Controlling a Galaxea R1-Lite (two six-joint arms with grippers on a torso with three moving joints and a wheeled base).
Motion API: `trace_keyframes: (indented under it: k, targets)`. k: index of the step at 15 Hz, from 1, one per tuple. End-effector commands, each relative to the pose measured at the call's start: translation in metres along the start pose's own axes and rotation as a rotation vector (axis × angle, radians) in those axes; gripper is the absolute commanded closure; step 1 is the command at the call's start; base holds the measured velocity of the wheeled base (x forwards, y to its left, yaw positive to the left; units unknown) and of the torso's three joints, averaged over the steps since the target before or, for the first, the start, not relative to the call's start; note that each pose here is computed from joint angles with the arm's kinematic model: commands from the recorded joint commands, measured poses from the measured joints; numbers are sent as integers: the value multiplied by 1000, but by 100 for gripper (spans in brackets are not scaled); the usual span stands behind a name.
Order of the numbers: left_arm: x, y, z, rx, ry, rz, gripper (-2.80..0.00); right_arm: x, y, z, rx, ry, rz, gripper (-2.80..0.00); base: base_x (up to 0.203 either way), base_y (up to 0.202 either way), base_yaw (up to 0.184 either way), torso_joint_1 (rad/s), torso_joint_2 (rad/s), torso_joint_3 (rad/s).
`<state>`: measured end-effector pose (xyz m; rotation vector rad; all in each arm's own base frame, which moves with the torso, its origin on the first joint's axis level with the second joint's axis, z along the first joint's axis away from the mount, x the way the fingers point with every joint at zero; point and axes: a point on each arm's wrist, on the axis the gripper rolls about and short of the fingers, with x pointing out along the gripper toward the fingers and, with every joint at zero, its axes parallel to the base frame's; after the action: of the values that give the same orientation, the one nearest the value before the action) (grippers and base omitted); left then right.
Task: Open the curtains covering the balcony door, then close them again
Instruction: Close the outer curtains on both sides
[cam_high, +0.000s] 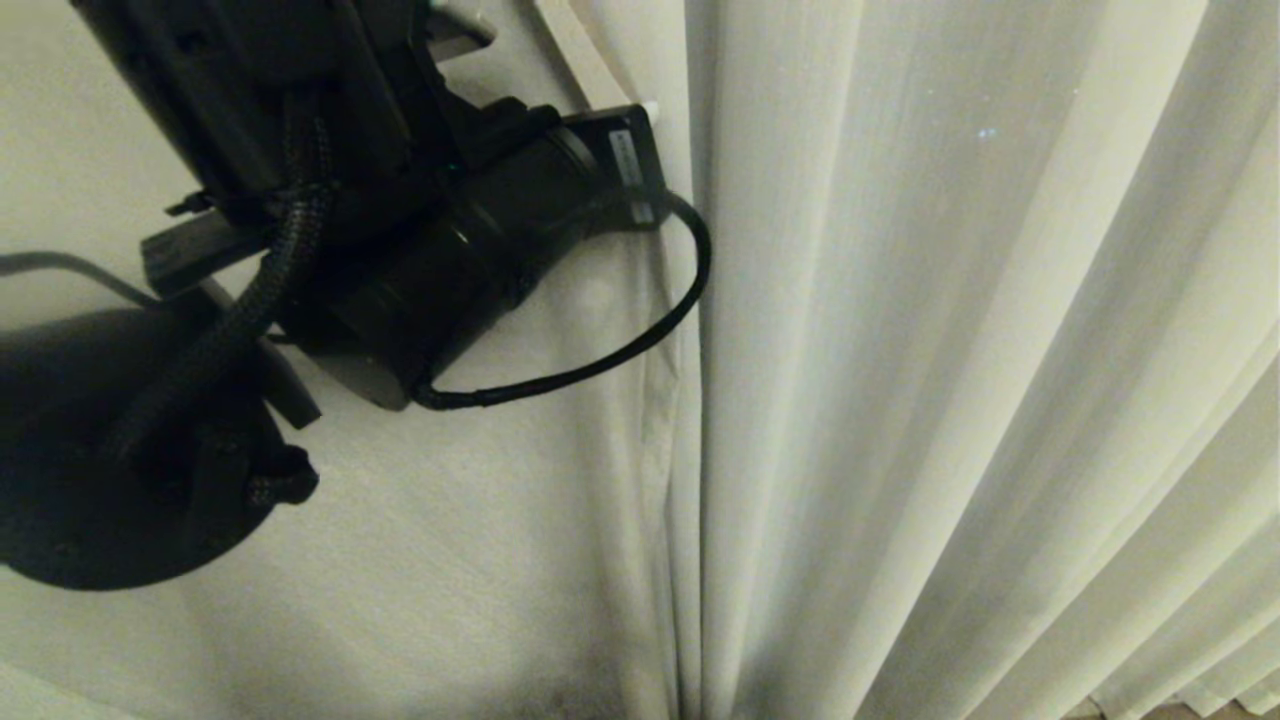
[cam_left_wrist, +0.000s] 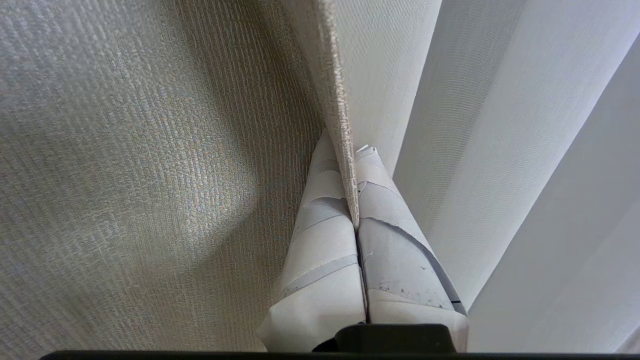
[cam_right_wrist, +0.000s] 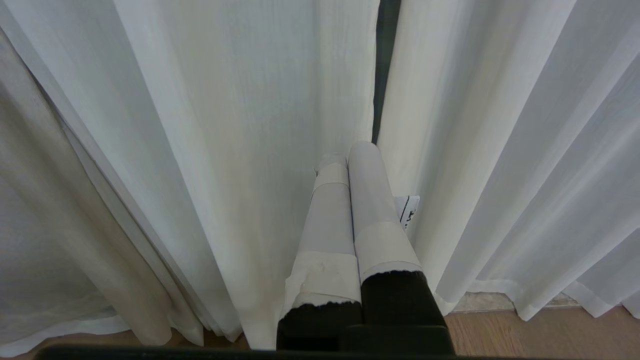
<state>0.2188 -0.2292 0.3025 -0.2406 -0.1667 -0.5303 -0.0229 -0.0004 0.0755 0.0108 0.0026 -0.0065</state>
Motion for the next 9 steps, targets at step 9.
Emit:
trace_keyframes:
  k: [9]
  targets:
    - [1,-7,-6,-11,4,-12,0,0,0,0,0,2,0,0,0,0,0,0,0,0]
